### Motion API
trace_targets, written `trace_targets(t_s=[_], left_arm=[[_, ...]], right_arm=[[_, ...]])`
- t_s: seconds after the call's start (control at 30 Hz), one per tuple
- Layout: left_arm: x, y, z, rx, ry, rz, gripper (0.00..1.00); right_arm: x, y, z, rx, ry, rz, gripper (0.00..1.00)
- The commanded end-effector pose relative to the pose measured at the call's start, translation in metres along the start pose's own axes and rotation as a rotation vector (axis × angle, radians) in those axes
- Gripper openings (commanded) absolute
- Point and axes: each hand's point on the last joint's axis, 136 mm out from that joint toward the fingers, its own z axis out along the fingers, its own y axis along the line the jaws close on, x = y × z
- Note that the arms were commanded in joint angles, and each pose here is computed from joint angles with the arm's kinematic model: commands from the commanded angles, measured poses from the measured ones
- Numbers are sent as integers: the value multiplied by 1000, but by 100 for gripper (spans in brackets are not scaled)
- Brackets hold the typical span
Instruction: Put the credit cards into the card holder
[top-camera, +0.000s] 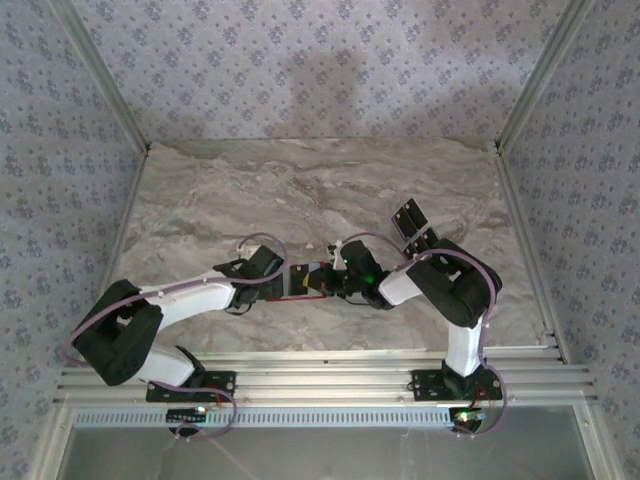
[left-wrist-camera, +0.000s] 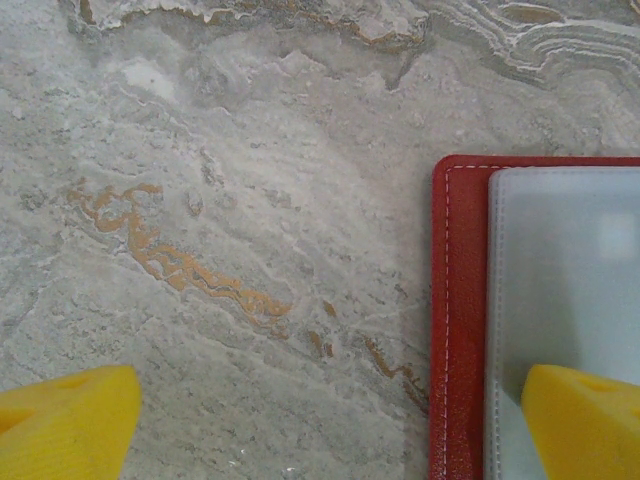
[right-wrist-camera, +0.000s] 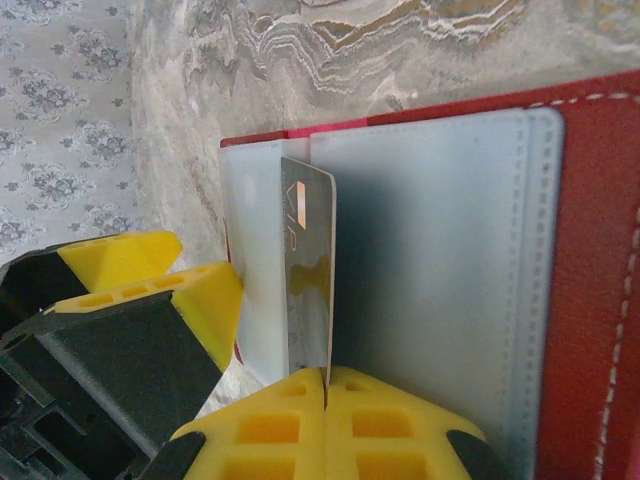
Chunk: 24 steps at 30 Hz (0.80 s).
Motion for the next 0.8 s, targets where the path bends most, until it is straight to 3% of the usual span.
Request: trace_targets(t_s=[0.0,0.77], left_arm=[[20,17,4,-68,62,44,98],[17,14,1,-58,57,42,98]], right_arm=[[8,-16,5,44,40,36,0],[15,-17,22,86,145,49,1]])
